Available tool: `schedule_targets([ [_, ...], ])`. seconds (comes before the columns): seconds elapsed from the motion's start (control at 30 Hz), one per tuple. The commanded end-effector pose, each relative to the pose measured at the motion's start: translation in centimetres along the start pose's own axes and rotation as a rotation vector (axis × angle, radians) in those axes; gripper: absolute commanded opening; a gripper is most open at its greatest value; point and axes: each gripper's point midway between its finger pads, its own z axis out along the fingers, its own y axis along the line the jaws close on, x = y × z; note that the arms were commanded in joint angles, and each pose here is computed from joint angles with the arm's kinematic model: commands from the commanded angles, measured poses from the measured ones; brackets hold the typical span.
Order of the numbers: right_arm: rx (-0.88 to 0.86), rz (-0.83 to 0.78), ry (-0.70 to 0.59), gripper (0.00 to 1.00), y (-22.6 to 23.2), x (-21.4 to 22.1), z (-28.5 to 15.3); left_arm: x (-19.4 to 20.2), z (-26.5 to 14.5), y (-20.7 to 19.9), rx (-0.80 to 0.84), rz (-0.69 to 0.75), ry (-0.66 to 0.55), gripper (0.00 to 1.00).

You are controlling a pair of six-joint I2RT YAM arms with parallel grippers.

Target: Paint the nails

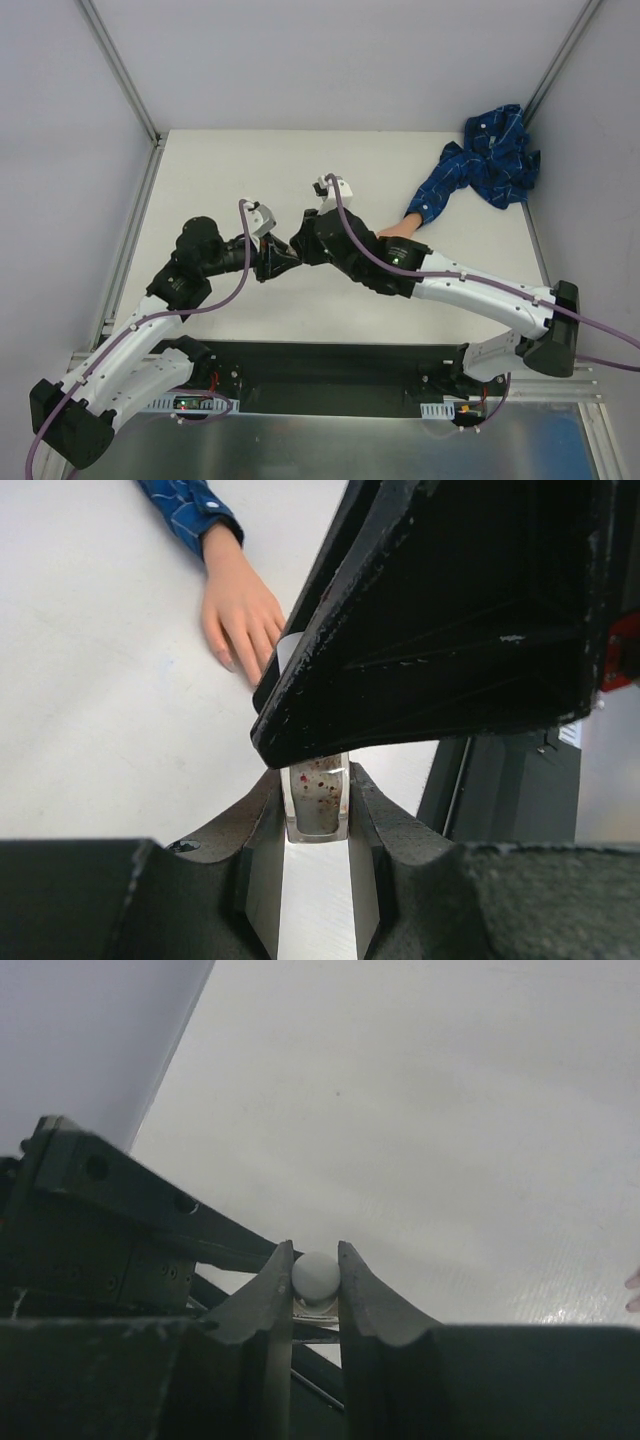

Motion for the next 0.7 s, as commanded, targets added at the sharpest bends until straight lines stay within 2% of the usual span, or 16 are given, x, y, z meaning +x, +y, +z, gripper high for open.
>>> schedule_targets([
  [0.0, -0.223, -0.213, -0.009, 0.00, -0.5, -1.4, -1.1, -3.0, -1.2, -6.2, 0.338, 0.138, -0.062, 0.00],
  [0.03, -0.349, -0.265, 0.003, 0.00, 0.5, -1.1, -1.6, -3.0, -1.5, -7.0, 0.385, 0.146, -0.064, 0.00],
  [0.07, -0.528, -0.291, -0.052, 0.00, 1.1, -1.5, -1.9, -3.4, -1.9, -7.9, 0.437, 0.162, -0.080, 0.00],
  [0.1, -0.939, -0.407, 0.032, 0.00, 4.5, 1.5, -6.0, -3.3, -2.4, -8.9, 0.502, 0.169, -0.080, 0.00],
  [0.13, -1.057, -0.421, 0.028, 0.00, 4.7, 2.0, -7.1, -3.1, -2.6, -9.3, 0.526, 0.166, -0.079, 0.00],
  [0.27, -1.062, -0.320, 0.140, 0.00, 3.3, 1.8, -4.9, -3.1, -2.4, -9.2, 0.529, 0.149, -0.084, 0.00],
  [0.47, -1.016, -0.295, 0.085, 0.01, 3.6, 0.9, -5.4, -2.8, -1.6, -7.9, 0.459, 0.131, -0.073, 0.00],
  [0.5, -0.962, -0.277, 0.064, 0.00, 3.2, 0.4, -4.9, -2.9, -1.6, -7.8, 0.448, 0.132, -0.075, 0.00],
  [0.6, -0.771, -0.202, 0.063, 0.22, 1.4, -0.5, -3.9, -2.6, -1.1, -6.8, 0.393, 0.128, -0.069, 0.00],
  [0.63, -0.715, -0.191, 0.052, 0.34, 1.2, -1.2, -3.9, -2.6, -1.0, -6.6, 0.382, 0.125, -0.065, 0.00],
  [0.67, -0.583, -0.166, 0.050, 0.40, -0.2, -1.1, -3.5, -2.6, -1.0, -6.5, 0.374, 0.122, -0.064, 0.00],
])
